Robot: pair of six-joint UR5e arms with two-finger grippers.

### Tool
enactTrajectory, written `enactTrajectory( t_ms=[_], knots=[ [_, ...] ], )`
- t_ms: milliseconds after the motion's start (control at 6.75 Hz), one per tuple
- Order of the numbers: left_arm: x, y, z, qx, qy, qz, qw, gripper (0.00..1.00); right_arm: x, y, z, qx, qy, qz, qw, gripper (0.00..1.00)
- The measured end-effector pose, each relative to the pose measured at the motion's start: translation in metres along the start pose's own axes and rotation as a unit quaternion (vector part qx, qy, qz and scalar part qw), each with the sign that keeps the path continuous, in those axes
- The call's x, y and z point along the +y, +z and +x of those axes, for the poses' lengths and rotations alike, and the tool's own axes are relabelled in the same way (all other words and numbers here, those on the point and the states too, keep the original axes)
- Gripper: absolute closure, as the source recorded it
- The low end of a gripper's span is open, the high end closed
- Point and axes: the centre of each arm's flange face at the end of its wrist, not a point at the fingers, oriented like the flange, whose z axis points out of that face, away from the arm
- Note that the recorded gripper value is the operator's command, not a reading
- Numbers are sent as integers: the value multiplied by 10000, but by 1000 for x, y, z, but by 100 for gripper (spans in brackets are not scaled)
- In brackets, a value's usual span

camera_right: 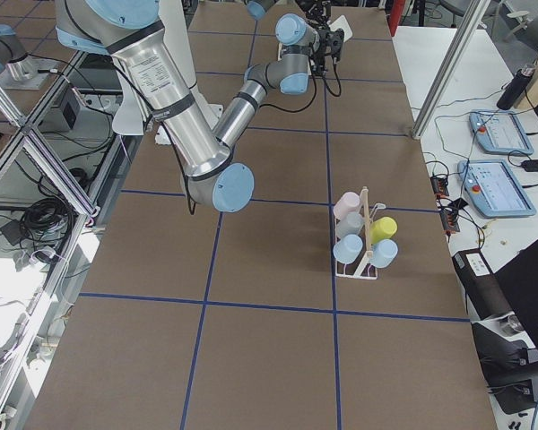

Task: Transfer IKEA cup to right arm and place on rack

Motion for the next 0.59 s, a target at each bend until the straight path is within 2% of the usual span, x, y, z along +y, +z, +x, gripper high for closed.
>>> enactTrajectory(
  t_ms=[296,593],
  knots=[
    [35,-5,-28,389,-548,-629,9958,100,16,35,-11,-628,391,30,9973,0],
    [56,-16,-47,805,-1167,-1152,9832,100,29,57,-1,-1260,756,70,9891,0]
  ],
)
